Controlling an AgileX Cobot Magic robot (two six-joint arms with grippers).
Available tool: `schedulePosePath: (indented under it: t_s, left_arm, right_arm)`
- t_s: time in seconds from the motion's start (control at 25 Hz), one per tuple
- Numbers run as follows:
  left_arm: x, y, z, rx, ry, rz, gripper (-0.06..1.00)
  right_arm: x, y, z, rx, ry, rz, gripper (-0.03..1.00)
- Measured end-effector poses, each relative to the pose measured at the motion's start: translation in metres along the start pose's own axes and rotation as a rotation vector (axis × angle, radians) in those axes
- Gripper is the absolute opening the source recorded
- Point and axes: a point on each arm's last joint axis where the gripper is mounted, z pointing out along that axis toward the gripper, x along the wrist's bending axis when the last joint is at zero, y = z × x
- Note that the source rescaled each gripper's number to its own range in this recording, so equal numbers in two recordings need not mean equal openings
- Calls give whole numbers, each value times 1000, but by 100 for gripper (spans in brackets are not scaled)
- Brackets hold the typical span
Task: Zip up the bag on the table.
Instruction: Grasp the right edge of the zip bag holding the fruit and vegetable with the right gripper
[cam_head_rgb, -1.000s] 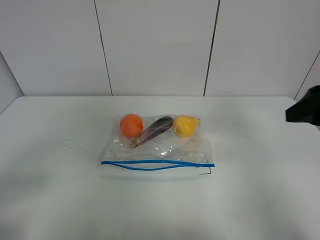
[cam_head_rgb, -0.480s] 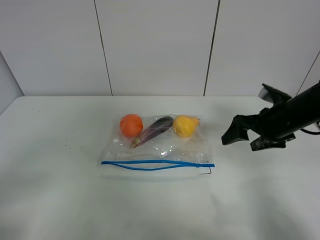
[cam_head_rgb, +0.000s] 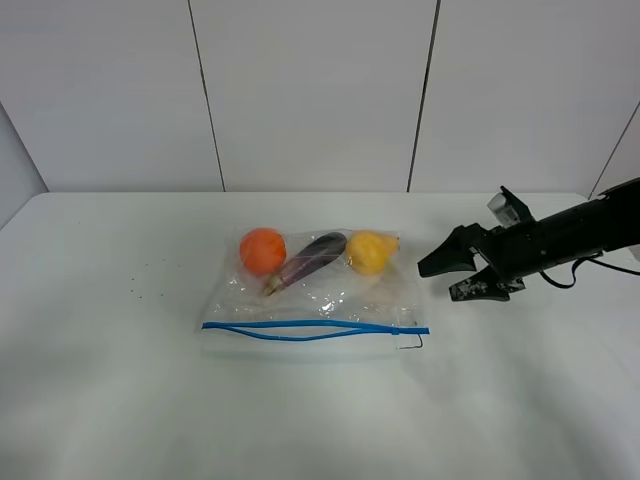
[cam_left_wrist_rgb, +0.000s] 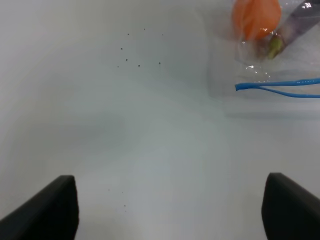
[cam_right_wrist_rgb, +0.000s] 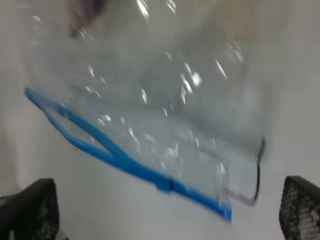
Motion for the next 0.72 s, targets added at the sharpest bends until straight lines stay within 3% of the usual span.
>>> schedulePosePath:
  t_s: [0.4,0.72]
  left_arm:
    - [0,0,0,0,0,0,100]
    - [0,0,0,0,0,0,100]
  right_arm:
    - [-18,3,38,114,61,-13,95]
    - [-29,-3,53,142,131,21,92]
